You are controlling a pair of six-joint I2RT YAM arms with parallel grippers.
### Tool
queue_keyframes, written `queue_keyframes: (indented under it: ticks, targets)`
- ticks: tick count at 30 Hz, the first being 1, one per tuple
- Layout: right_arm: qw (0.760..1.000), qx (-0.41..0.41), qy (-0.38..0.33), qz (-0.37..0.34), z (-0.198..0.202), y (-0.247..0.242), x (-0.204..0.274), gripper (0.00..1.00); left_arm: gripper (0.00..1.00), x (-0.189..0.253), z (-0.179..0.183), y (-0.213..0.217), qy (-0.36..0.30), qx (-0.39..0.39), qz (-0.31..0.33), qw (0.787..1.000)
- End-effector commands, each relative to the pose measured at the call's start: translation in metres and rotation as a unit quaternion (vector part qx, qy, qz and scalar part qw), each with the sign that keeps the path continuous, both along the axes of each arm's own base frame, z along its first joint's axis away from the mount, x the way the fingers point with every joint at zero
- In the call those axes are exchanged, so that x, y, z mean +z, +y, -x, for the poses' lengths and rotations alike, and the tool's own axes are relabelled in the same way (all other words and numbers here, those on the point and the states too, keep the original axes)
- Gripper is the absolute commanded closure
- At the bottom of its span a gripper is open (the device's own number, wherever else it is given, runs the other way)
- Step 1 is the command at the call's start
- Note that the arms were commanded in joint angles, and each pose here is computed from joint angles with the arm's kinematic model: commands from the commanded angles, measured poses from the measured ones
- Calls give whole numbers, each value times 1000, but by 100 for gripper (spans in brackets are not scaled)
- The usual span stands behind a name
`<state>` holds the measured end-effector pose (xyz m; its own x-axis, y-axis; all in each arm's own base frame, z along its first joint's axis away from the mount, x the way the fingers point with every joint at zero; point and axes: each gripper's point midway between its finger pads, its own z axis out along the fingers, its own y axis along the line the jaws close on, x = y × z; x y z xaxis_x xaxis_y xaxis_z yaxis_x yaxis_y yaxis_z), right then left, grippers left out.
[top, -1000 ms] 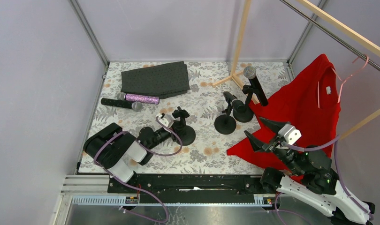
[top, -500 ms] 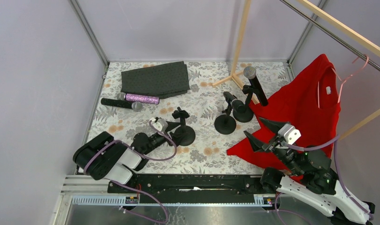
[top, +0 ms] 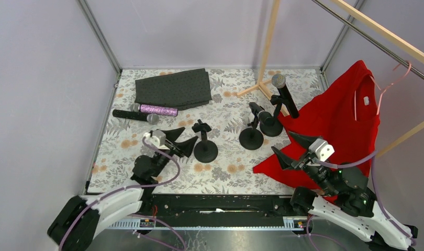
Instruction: Attach the microphones to the stand
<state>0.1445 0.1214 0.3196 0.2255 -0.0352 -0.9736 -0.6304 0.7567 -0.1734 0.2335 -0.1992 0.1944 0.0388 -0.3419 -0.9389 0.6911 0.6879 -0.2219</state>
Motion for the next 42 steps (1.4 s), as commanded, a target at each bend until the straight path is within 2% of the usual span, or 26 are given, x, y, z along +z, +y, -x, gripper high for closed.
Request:
queue_keyframes:
  ticks: [1, 7, 12, 17, 20, 24, 29, 31, 34, 37, 40, 42]
  targets:
    - [1000, 0, -7, -14, 0, 1, 5, 23, 22, -45, -4, 36, 82, 92, -3, 992]
    - [1000, 1, -6, -9, -1, 2, 3, 23, 14, -32, -11, 70, 107, 178, 71, 976]
    - [1000, -2, -1, -14, -1, 1, 0, 23, 8, -19, -28, 100, 172, 281, 121, 937]
    - [1000, -11, 7, -21, -2, -4, -3, 23, 1, -7, -41, 104, 238, 330, 103, 908]
    - [999, -28, 24, -29, -5, -7, -7, 23, 1, -3, -48, 99, 261, 340, 73, 900]
    - [995, -55, 77, -30, -14, -4, -21, 23, 1, 4, -58, 101, 280, 367, 45, 886]
    - [978, -115, 175, -14, -27, -1, -48, 23, 1, 5, -68, 114, 317, 437, 9, 842]
    - [968, -133, 211, 6, -29, 2, -60, 22, 1, 4, -73, 112, 339, 427, 0, 838]
    - [954, -147, 258, 36, -29, 8, -74, 20, 1, 1, -85, 116, 379, 416, 52, 825]
    - [940, -149, 299, 65, -26, 15, -90, 19, 1, -12, -96, 137, 406, 432, 95, 800]
    - [928, -152, 328, 89, -23, 20, -101, 18, 1, -26, -108, 159, 428, 455, 101, 774]
    - [928, -157, 331, 76, -25, 23, -101, 18, 1, -33, -117, 173, 441, 470, 98, 758]
